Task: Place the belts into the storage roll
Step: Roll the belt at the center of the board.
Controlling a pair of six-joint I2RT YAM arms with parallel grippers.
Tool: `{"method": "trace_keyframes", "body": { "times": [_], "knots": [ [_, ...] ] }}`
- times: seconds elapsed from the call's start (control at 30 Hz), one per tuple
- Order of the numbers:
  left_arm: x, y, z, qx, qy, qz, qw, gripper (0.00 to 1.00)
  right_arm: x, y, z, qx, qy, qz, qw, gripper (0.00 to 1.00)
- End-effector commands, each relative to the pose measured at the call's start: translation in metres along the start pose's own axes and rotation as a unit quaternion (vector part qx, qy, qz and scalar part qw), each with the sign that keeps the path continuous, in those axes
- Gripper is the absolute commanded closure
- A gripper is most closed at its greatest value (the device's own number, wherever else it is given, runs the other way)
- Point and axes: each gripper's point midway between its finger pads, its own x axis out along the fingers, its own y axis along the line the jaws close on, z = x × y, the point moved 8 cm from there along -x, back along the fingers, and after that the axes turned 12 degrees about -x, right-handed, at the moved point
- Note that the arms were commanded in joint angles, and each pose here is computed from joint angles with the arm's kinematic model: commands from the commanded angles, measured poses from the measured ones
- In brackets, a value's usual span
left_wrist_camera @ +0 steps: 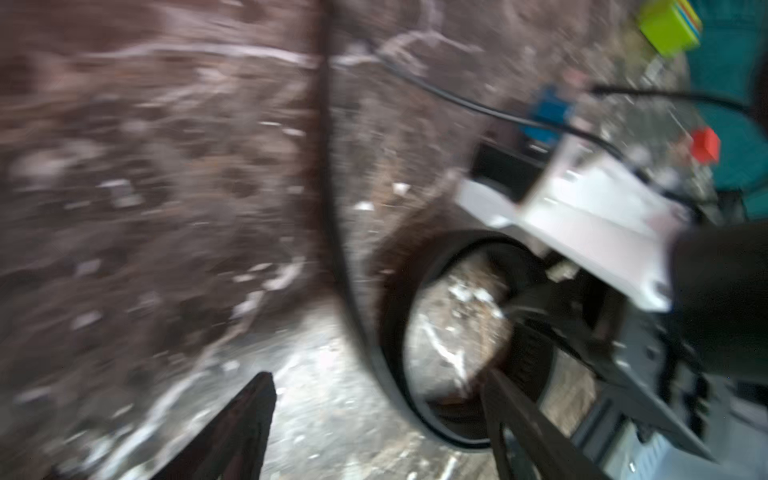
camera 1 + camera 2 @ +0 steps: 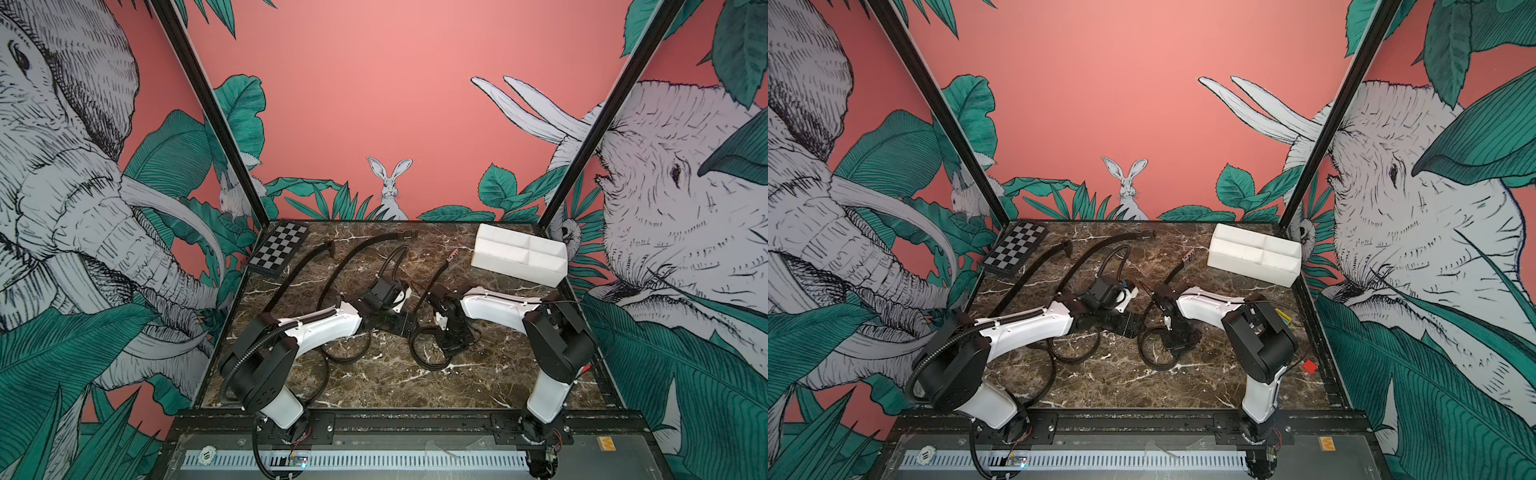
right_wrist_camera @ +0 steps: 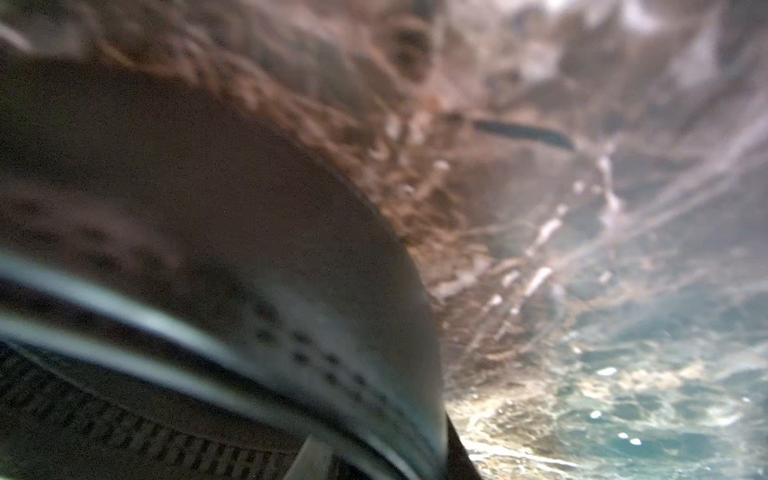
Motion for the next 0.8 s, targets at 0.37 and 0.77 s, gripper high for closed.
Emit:
{"method": "trace_keyframes", "body": {
  "times": [0.37,0.77],
  "knots": [
    [0.031,0.008,-0.016,0.056,0.105,0.064,0.991,0.42,0.023,0.005,0.014,-0.010,-0.026,0.016,0.999,0.74],
    [0.052,0.011,-0.029,0.066,0.133,0.106,0.983,0.79,0.021,0.009,0.017,-0.007,-0.034,0.035,0.999,0.70]
  ]
}}
